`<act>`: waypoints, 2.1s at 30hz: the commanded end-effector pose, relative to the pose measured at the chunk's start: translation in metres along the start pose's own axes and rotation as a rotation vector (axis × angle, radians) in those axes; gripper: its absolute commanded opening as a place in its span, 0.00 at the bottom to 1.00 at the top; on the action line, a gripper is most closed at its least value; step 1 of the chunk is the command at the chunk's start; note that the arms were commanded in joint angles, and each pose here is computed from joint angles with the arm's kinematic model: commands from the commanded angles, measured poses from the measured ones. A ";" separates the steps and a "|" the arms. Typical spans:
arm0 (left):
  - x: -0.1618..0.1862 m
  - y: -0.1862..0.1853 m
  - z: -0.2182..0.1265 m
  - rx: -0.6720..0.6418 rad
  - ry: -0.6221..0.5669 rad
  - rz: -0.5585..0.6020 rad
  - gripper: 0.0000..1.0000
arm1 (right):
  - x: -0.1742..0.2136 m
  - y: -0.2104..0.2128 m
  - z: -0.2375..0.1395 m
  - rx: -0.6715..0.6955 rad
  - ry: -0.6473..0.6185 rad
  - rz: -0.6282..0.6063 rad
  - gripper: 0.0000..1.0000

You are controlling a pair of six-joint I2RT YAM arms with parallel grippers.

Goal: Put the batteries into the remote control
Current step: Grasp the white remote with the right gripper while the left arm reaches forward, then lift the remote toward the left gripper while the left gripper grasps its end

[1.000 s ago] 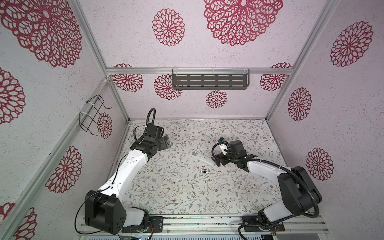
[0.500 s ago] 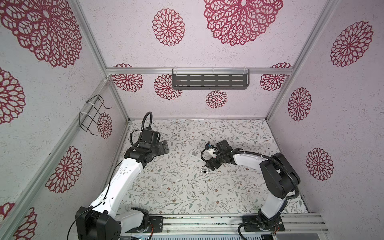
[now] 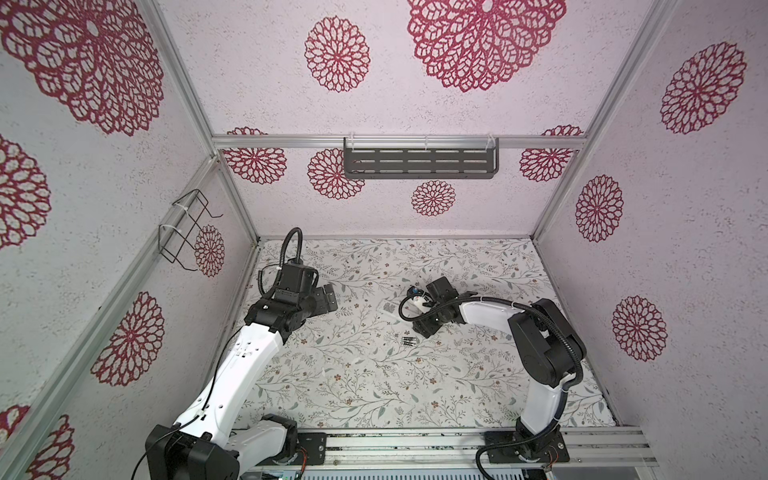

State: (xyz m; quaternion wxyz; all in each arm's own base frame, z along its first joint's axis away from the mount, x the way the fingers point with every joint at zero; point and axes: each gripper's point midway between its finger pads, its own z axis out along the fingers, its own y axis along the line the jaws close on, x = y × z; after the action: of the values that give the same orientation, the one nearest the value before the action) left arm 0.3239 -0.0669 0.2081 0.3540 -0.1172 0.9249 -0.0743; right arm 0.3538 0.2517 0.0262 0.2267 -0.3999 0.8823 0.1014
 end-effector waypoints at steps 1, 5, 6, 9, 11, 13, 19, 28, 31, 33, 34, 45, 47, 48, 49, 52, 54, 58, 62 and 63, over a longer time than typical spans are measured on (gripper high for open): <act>0.001 -0.014 0.002 0.086 0.009 -0.042 0.97 | -0.002 0.001 -0.001 0.007 0.012 -0.021 0.69; 0.006 -0.030 0.010 0.178 0.035 -0.087 0.97 | -0.006 0.007 -0.003 0.005 -0.006 -0.035 0.57; 0.008 -0.034 0.012 0.204 0.041 -0.102 0.98 | -0.008 0.009 -0.005 -0.001 -0.017 -0.032 0.54; 0.011 -0.046 0.019 0.266 0.052 -0.133 0.97 | -0.018 0.015 -0.014 -0.024 -0.070 -0.016 0.47; 0.014 -0.054 0.024 0.309 0.063 -0.151 0.98 | -0.026 0.018 -0.023 -0.033 -0.119 -0.005 0.46; 0.016 -0.063 0.028 0.358 0.068 -0.165 0.97 | -0.037 0.020 -0.034 -0.038 -0.184 0.008 0.44; 0.017 -0.083 0.038 0.449 0.075 -0.220 0.97 | -0.065 0.032 -0.074 -0.079 -0.353 0.014 0.43; 0.000 -0.123 0.035 0.596 0.056 -0.249 0.97 | -0.097 0.075 -0.137 -0.132 -0.536 -0.054 0.43; -0.006 -0.137 0.025 0.682 0.048 -0.214 0.97 | -0.101 0.084 -0.151 -0.144 -0.568 -0.064 0.42; -0.011 -0.148 0.014 0.761 0.037 -0.198 0.97 | -0.105 0.090 -0.158 -0.148 -0.585 -0.071 0.42; -0.012 -0.151 0.011 0.778 0.032 -0.197 0.98 | -0.106 0.092 -0.160 -0.145 -0.591 -0.072 0.42; -0.016 -0.160 0.007 0.837 0.014 -0.203 0.56 | -0.122 0.104 -0.175 -0.126 -0.625 -0.082 0.40; -0.017 -0.162 0.007 0.848 0.015 -0.210 0.54 | -0.124 0.104 -0.175 -0.119 -0.624 -0.080 0.39; -0.016 -0.162 0.008 0.854 0.016 -0.212 0.51 | -0.125 0.105 -0.174 -0.117 -0.625 -0.081 0.39; -0.016 -0.162 0.008 0.855 0.015 -0.214 0.48 | -0.125 0.105 -0.174 -0.116 -0.624 -0.081 0.39; -0.015 -0.164 0.010 0.863 0.024 -0.216 0.36 | -0.127 0.107 -0.171 -0.117 -0.621 -0.082 0.39; -0.013 -0.163 0.012 0.859 0.025 -0.215 0.28 | -0.128 0.107 -0.170 -0.114 -0.618 -0.082 0.39; -0.014 -0.162 0.014 0.860 0.011 -0.215 0.21 | -0.130 0.105 -0.168 -0.109 -0.620 -0.077 0.39; -0.016 -0.160 0.016 0.848 -0.006 -0.219 0.16 | -0.131 0.102 -0.163 -0.092 -0.619 -0.065 0.42; -0.017 -0.158 0.017 0.841 -0.014 -0.221 0.15 | -0.131 0.102 -0.163 -0.091 -0.621 -0.060 0.45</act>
State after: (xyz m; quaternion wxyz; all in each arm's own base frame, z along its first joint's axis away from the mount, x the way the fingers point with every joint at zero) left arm 0.3692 -0.2178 0.2465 0.3563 -0.0564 0.7937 -0.4898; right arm 0.2891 0.3381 0.2009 0.4254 -0.4030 0.7718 0.2470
